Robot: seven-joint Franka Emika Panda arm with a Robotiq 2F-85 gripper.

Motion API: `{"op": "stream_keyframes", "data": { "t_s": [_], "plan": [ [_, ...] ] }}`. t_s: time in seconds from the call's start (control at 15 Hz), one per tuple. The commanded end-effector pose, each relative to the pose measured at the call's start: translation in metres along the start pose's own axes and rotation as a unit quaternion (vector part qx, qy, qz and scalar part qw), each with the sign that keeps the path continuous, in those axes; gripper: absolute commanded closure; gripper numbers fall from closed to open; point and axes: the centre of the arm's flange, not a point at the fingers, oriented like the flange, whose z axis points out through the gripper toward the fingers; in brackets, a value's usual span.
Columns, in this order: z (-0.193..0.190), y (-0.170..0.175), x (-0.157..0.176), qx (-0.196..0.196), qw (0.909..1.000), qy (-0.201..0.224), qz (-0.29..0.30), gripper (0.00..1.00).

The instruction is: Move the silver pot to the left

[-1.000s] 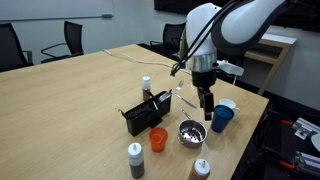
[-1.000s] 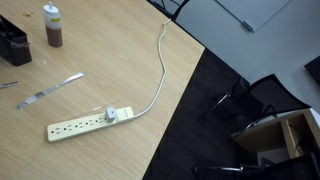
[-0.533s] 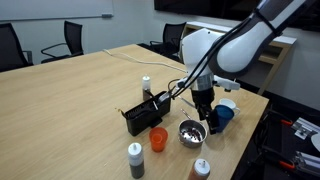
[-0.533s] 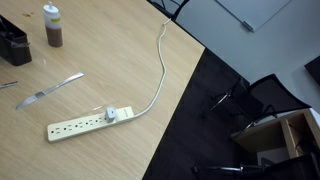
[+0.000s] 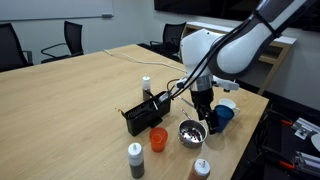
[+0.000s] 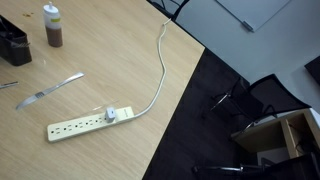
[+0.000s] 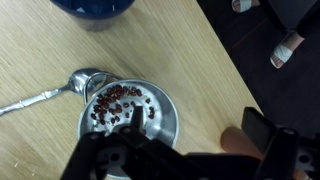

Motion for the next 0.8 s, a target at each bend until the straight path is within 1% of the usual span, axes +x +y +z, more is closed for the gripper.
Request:
{"op": "stream_keyframes", "data": {
  "t_s": [0.0,0.2,0.33,0.4,0.47,0.6,0.73],
  "plan": [
    [0.006,-0.001,0.007,-0.044,0.9984,-0.015,-0.034,0.00],
    [0.014,-0.005,0.016,-0.085,0.9927,-0.025,-0.081,0.00],
    [0.019,-0.008,0.024,-0.112,0.9875,-0.021,-0.109,0.00],
    [0.021,-0.009,0.027,-0.121,0.9853,-0.012,-0.120,0.00],
    [0.022,-0.009,0.030,-0.126,0.9836,0.007,-0.129,0.00],
    [0.026,-0.008,0.034,-0.131,0.9811,0.034,-0.138,0.00],
    [0.031,-0.007,0.036,-0.131,0.9795,0.050,-0.144,0.00]
  ]
}}
